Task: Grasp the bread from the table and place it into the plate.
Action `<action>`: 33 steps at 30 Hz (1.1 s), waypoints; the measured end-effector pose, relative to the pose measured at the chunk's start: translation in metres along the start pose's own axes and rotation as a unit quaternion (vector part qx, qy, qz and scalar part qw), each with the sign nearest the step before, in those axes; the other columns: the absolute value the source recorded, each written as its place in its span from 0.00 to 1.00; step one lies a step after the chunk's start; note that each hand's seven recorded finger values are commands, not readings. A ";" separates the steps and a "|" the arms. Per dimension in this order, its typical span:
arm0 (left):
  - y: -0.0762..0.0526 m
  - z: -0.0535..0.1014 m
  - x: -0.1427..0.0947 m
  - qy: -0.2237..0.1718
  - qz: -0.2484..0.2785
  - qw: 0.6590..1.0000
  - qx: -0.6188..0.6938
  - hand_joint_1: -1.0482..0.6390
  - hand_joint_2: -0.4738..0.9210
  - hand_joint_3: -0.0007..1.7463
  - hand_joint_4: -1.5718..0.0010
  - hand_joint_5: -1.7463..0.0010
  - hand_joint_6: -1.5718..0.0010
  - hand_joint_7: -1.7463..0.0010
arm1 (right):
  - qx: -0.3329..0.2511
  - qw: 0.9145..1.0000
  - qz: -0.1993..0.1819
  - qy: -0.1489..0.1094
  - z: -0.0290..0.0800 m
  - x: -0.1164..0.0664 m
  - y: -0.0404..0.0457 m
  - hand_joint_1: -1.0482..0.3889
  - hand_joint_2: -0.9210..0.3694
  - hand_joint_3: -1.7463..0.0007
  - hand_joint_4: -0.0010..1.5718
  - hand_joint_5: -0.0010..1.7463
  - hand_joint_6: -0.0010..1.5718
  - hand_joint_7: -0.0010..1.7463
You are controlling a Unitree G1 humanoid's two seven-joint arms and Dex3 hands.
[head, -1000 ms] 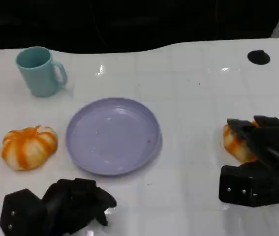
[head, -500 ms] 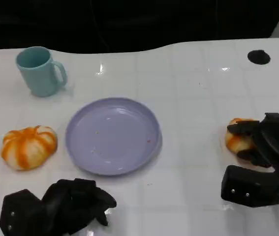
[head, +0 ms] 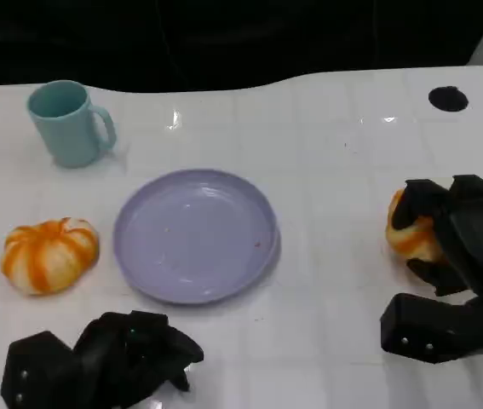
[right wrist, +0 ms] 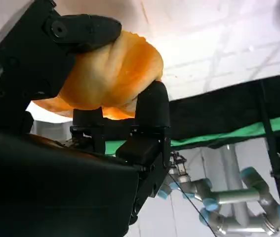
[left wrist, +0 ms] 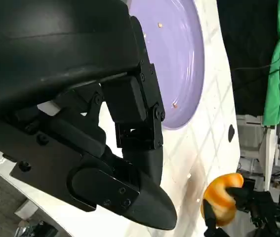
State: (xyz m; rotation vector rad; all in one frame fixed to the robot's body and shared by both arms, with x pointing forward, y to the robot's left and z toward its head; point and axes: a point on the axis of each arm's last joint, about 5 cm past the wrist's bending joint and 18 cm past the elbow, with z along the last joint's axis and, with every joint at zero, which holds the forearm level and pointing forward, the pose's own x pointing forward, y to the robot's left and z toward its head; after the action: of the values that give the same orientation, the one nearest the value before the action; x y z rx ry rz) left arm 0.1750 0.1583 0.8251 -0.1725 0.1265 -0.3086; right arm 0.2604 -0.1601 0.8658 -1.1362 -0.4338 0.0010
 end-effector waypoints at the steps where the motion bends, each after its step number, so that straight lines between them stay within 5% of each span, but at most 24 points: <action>1: 0.000 0.000 0.000 0.000 0.000 1.000 0.000 0.01 0.94 0.01 0.43 0.14 0.10 0.69 | 0.005 1.000 -0.005 -0.007 0.002 0.001 -0.0008 0.75 0.51 0.25 0.63 1.00 0.52 0.96; 8: 0.000 0.000 0.000 0.000 0.001 1.000 -0.001 0.02 0.94 0.00 0.43 0.14 0.11 0.69 | 0.062 0.997 -0.020 -0.051 0.020 0.002 -0.0046 0.76 0.60 0.14 0.66 1.00 0.56 0.91; 15: 0.002 0.000 -0.002 0.002 0.002 1.000 0.000 0.01 0.95 0.01 0.44 0.14 0.10 0.69 | 0.161 0.983 -0.019 -0.091 0.054 0.011 -0.0007 0.75 0.67 0.06 0.68 1.00 0.56 0.94; 22: 0.003 0.000 -0.003 0.002 0.005 1.000 -0.003 0.01 0.93 0.00 0.43 0.14 0.10 0.69 | 0.200 0.972 -0.010 -0.127 0.082 0.026 0.0026 0.71 0.64 0.07 0.66 1.00 0.54 0.93; 33: 0.005 0.000 -0.004 0.003 0.006 1.000 0.000 0.01 0.93 0.00 0.42 0.14 0.10 0.68 | 0.219 0.962 0.033 -0.160 0.113 0.045 0.0236 0.67 0.58 0.14 0.63 1.00 0.52 0.94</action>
State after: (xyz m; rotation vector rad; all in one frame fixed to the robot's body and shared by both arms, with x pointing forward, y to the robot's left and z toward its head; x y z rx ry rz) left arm 0.1728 0.1639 0.8242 -0.1708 0.1342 -0.2969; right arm 0.2693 -0.0415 0.8993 -0.7111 -0.6464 0.3285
